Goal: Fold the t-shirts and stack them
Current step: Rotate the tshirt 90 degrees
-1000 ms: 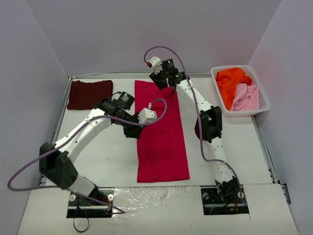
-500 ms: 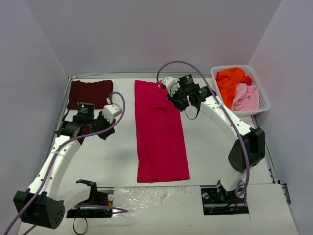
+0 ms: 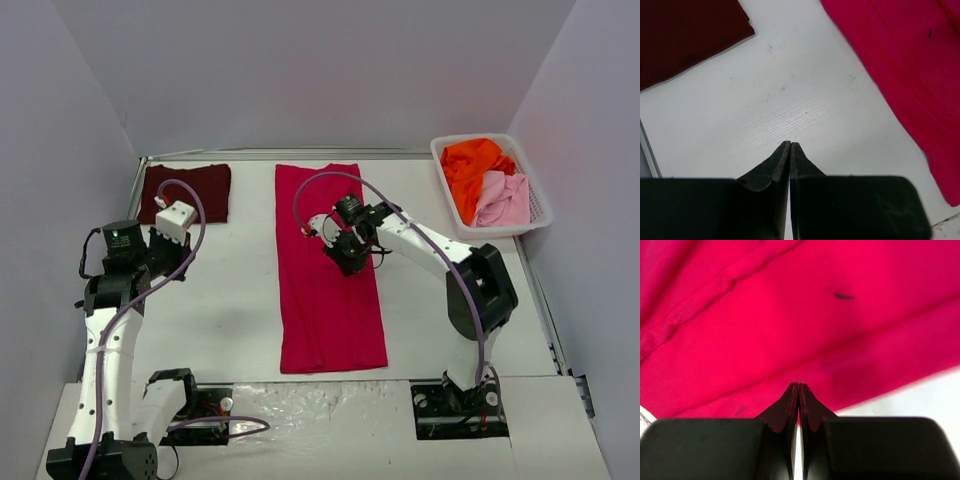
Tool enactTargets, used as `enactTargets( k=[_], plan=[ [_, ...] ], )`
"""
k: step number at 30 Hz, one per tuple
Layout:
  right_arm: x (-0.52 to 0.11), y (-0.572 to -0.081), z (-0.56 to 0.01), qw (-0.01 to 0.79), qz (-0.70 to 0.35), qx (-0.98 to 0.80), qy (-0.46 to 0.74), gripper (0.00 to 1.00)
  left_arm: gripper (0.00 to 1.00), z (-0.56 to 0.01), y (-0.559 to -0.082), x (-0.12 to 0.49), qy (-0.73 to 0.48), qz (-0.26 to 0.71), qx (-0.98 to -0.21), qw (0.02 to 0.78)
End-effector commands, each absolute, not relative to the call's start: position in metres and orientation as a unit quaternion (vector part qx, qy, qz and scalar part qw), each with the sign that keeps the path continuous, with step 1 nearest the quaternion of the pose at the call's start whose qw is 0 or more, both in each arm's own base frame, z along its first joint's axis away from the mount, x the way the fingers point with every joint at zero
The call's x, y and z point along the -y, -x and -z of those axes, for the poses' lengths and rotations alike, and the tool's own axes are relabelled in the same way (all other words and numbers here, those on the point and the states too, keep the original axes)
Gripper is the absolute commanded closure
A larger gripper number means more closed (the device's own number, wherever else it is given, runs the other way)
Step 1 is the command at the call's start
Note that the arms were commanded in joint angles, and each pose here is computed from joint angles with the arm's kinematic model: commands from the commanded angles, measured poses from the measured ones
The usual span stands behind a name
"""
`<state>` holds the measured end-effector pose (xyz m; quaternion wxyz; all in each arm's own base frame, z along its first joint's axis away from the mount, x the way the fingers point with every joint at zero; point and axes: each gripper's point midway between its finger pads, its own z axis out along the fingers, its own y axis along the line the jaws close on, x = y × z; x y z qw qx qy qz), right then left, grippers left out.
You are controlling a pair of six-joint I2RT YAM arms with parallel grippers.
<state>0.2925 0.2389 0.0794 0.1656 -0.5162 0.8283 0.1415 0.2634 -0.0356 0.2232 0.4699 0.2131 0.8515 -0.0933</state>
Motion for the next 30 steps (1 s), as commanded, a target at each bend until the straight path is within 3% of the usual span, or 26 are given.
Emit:
enactTargets(
  k=[1,30],
  plan=[
    [-0.265,-0.268,-0.062,0.123,-0.16,-0.805,0.559,1.0,0.97,-0.232,-0.262,0.028,-0.19,0.092,-0.844,0.493],
    [-0.289,-0.275,0.011,0.055,-0.137,-0.786,0.6,1.0,0.96,-0.226,-0.256,0.02,-0.18,0.106,-0.849,0.486]
  ],
)
